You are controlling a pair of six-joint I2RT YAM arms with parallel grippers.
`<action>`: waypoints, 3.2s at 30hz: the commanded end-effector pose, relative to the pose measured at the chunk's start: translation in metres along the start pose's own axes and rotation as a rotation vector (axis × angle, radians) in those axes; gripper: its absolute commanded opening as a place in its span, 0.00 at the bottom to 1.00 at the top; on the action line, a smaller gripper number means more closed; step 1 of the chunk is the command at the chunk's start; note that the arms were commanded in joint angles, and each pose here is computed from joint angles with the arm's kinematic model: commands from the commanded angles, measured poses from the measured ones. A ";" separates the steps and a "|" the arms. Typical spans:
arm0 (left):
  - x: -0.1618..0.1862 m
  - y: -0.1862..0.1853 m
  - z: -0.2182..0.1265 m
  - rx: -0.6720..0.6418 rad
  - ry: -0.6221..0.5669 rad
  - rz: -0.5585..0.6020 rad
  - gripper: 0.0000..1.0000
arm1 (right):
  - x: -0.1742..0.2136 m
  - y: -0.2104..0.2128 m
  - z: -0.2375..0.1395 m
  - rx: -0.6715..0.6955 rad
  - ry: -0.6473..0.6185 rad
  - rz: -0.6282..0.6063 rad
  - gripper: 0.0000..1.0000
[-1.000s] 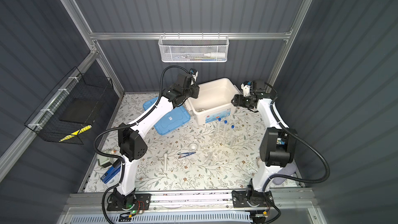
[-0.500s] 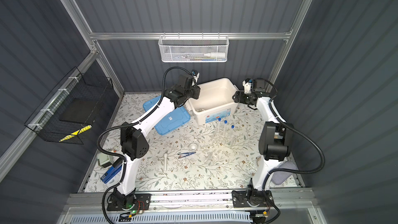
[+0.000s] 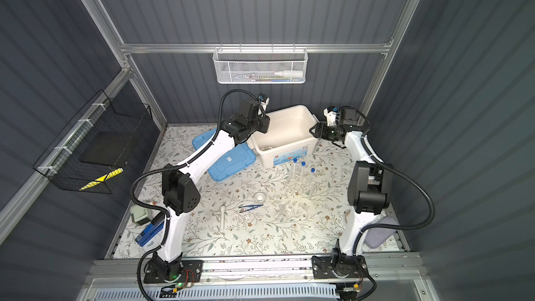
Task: Organize the chemistry lab equipment
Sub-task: 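Move the held glass jar over the white bin with the left gripper, then lower the glass jar into the white bin and open the left gripper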
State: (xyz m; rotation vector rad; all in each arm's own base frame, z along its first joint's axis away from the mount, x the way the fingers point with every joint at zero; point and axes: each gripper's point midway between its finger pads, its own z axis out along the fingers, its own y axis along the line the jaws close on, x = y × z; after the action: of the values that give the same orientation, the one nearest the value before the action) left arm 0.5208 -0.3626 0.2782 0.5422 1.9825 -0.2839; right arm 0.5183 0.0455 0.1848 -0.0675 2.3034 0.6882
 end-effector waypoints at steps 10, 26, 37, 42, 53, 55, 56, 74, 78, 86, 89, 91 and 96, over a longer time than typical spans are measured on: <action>-0.006 0.009 0.010 -0.008 -0.032 0.036 0.32 | 0.026 0.041 -0.018 -0.073 0.040 0.013 0.63; 0.019 0.031 0.050 -0.054 -0.009 0.017 0.33 | 0.045 0.048 -0.030 -0.052 0.053 0.032 0.62; 0.028 0.038 0.071 -0.091 -0.016 -0.082 0.33 | 0.046 0.048 -0.031 -0.045 0.043 0.034 0.63; 0.035 0.039 0.077 -0.101 -0.005 -0.123 0.33 | 0.049 0.048 -0.029 -0.049 0.048 0.038 0.63; 0.053 0.040 0.089 -0.117 0.026 -0.182 0.33 | 0.053 0.050 -0.029 -0.052 0.053 0.038 0.63; 0.054 0.040 0.091 -0.116 0.029 -0.190 0.33 | 0.054 0.049 -0.029 -0.050 0.055 0.039 0.63; 0.055 0.040 0.091 -0.115 0.031 -0.194 0.33 | 0.054 0.049 -0.029 -0.048 0.056 0.038 0.63; 0.087 0.045 0.109 -0.162 0.082 -0.161 0.33 | 0.058 0.047 -0.027 -0.045 0.064 0.040 0.63; 0.092 0.047 0.110 -0.170 0.095 -0.162 0.33 | 0.059 0.046 -0.026 -0.046 0.067 0.044 0.63; 0.105 0.048 0.112 -0.188 0.133 -0.155 0.33 | 0.059 0.045 -0.026 -0.038 0.067 0.039 0.63; 0.110 0.049 0.112 -0.195 0.149 -0.145 0.33 | 0.058 0.044 -0.026 -0.033 0.062 0.039 0.63; 0.116 0.050 0.114 -0.199 0.161 -0.139 0.34 | 0.057 0.044 -0.027 -0.029 0.060 0.040 0.65; 0.120 0.050 0.114 -0.201 0.173 -0.134 0.36 | 0.054 0.044 -0.031 -0.015 0.054 0.031 0.70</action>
State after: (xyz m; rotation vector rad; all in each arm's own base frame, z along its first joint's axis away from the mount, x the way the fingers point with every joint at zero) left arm 0.5886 -0.3442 0.1346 0.3027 2.1624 -0.1742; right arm 0.4519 0.0748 0.1747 -0.0332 2.3778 0.7475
